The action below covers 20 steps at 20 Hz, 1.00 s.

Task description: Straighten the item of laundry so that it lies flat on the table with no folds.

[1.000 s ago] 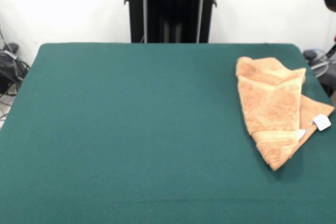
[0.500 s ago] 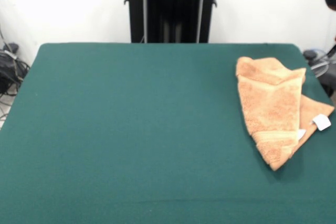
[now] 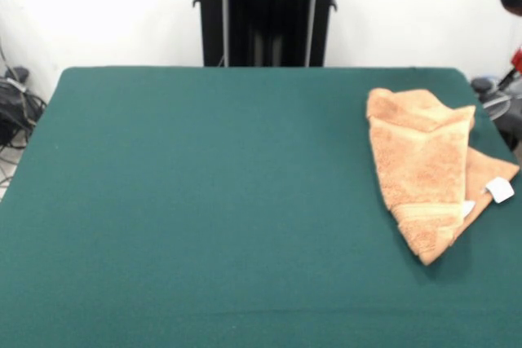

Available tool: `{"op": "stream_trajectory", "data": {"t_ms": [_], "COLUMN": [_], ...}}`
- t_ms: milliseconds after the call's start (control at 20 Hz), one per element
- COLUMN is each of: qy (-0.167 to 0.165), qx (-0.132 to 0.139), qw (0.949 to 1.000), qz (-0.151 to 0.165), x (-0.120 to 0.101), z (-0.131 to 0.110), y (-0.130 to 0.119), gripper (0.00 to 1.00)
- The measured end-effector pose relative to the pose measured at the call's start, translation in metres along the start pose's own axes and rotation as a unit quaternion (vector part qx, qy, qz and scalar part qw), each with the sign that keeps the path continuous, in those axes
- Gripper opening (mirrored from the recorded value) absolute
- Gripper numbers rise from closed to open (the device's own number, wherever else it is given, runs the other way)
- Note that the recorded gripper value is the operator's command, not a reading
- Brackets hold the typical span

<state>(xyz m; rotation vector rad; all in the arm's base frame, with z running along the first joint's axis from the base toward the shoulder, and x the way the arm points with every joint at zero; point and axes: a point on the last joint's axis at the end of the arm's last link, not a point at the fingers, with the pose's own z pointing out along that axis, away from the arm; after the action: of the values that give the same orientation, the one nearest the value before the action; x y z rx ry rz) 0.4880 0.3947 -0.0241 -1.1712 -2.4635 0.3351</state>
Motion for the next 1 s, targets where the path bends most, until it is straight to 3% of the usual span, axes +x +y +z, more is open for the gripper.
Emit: {"op": "stream_trajectory", "data": {"t_ms": [1000], "qy": [-0.068], "qx": [0.04], "qw": [0.9968], "qz": [-0.012], "x": [-0.038], "z": [-0.001], "y": [-0.03], "gripper": [1.0]}}
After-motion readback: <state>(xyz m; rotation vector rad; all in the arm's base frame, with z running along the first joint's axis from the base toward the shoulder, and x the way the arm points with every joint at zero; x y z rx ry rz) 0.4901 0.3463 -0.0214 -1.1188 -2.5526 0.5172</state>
